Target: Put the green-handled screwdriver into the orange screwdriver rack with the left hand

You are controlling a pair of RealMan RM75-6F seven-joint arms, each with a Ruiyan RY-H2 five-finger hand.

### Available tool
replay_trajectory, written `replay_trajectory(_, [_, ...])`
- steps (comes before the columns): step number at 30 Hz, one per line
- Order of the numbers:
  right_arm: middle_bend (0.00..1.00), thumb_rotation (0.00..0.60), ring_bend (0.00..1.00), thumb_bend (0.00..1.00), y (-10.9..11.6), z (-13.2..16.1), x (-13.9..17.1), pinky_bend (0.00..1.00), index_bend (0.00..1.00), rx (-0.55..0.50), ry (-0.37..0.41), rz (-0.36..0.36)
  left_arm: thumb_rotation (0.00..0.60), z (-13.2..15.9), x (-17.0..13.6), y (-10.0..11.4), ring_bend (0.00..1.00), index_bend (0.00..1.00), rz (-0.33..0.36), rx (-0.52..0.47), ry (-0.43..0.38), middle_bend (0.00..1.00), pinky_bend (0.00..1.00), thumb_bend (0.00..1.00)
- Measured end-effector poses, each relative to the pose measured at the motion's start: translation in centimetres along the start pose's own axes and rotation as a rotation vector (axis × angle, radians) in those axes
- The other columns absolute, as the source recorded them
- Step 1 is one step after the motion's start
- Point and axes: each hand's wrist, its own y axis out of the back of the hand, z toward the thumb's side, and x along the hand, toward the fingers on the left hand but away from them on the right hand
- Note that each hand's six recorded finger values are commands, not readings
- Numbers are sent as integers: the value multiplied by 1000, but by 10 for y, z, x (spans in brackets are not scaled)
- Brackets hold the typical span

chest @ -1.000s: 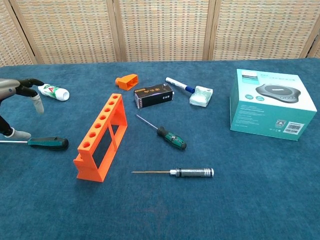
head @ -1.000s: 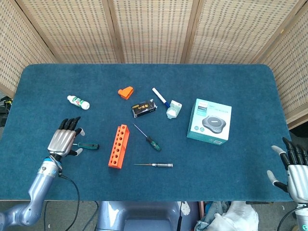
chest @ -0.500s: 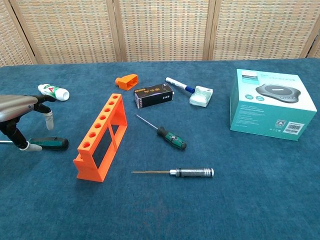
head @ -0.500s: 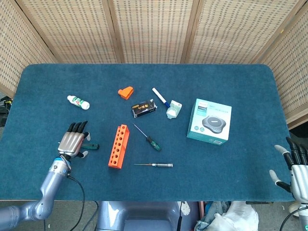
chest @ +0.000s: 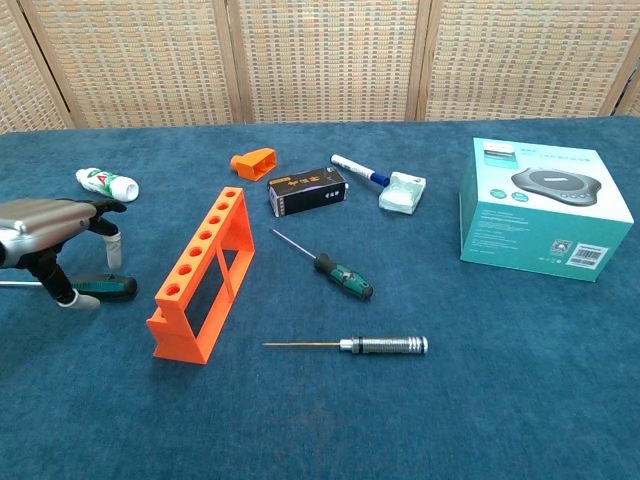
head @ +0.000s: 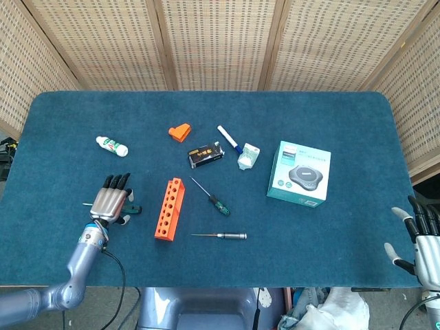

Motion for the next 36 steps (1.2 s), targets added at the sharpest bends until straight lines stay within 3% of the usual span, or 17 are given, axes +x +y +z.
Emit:
replay_trajectory(12, [0,600,0,258,1,0,0,0,174,-4,4,-2,600,-1,3,-5,0,585,7,-2,20,0,0,257])
replay_trajectory(22, [0,600,0,258,-1,1,0,0,174,-3,5,1,600,-1,-1,11,0,594,53,-53,8,0,0,260])
replay_trajectory(28, [0,600,0,258,-1,1,1,0,174,-1,6,1,600,2,-11,42,0,595,164,-171,-16,0,0,260])
replay_trajectory(36, [0,600,0,258,0,1,1,0,174,1,6,0,600,0,-33,81,0,595,300,-473,-60,0,0,261])
